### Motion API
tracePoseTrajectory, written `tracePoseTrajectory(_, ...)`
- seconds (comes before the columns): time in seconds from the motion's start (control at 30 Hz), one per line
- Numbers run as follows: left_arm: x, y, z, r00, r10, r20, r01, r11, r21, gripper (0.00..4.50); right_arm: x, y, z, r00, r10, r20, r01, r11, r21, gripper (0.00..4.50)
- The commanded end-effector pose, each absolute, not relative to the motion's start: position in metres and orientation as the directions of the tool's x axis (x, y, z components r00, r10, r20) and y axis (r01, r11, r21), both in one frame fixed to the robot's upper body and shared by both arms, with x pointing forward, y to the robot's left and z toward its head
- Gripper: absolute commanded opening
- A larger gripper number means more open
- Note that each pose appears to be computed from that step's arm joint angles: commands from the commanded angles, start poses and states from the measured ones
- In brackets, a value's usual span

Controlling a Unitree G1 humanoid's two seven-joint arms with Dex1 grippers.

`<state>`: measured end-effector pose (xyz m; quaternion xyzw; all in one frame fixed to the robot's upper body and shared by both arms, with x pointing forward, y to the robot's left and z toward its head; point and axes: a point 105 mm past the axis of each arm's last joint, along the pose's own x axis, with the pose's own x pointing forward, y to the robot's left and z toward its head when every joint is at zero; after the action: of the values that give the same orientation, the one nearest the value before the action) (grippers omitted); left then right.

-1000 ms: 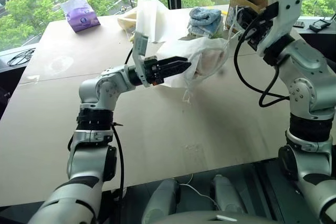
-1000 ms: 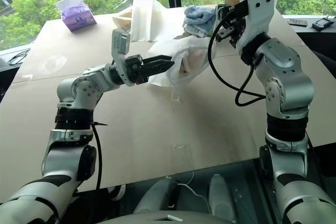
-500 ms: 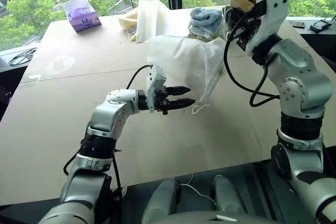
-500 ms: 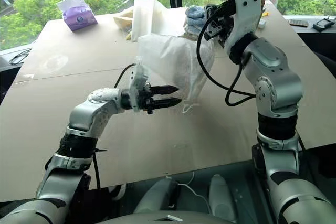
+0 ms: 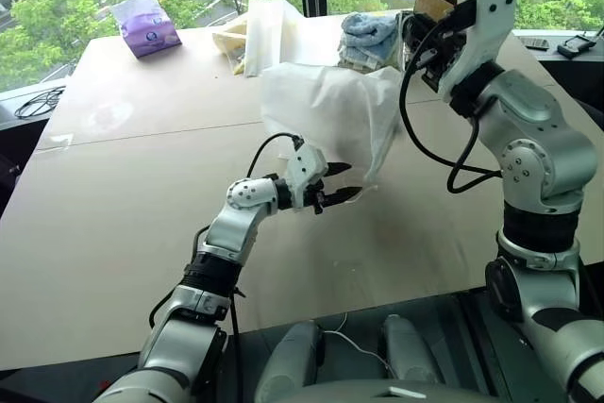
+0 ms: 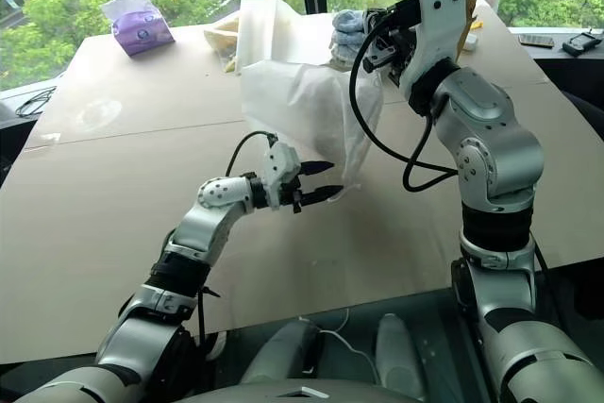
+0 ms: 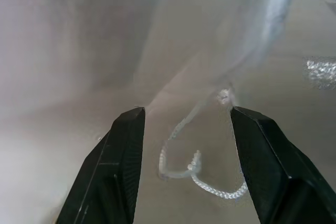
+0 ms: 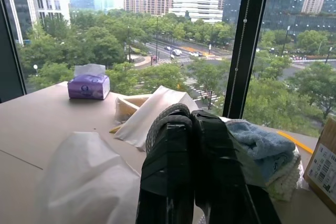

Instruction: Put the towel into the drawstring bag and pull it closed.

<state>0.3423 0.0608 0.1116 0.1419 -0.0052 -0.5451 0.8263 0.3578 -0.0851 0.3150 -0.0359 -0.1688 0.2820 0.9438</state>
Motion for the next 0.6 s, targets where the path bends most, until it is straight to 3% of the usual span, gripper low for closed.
tracePoseTrajectory(0.03, 0.349, 0.056, 0.115, 0.416, -0.897, -0.15, 0.886, 0.363, 0.288, 2.63, 0.345, -0.082, 0.341, 0.745, 0.552, 0.375, -0.516, 0.833, -0.201, 0.0)
tracePoseTrajectory(0.13, 0.353, 0.055, 0.111, 0.42, -0.894, -0.159, 0.891, 0.372, 0.26, 2.63, 0.345, -0.083, 0.341, 0.746, 0.55, 0.374, -0.515, 0.834, -0.2, 0.0)
tracePoseTrajectory(0.17, 0.355, 0.054, 0.112, 0.428, -0.891, -0.149, 0.889, 0.386, 0.245, 2.4, 0.345, -0.083, 0.341, 0.747, 0.55, 0.373, -0.514, 0.834, -0.199, 0.0)
tracePoseTrajectory(0.3, 0.356, 0.054, 0.115, 0.431, -0.893, -0.132, 0.889, 0.394, 0.235, 1.07, 0.346, -0.084, 0.34, 0.751, 0.547, 0.371, -0.511, 0.836, -0.199, 0.0)
tracePoseTrajectory(0.37, 0.355, 0.059, 0.113, 0.442, -0.889, -0.12, 0.888, 0.414, 0.201, 0.04, 0.347, -0.087, 0.339, 0.757, 0.538, 0.37, -0.504, 0.842, -0.195, 0.0)
tracePoseTrajectory(0.6, 0.351, 0.085, 0.109, 0.52, -0.848, -0.1, 0.845, 0.493, 0.21, 0.04, 0.356, -0.114, 0.338, 0.811, 0.454, 0.369, -0.42, 0.891, -0.172, 0.0)
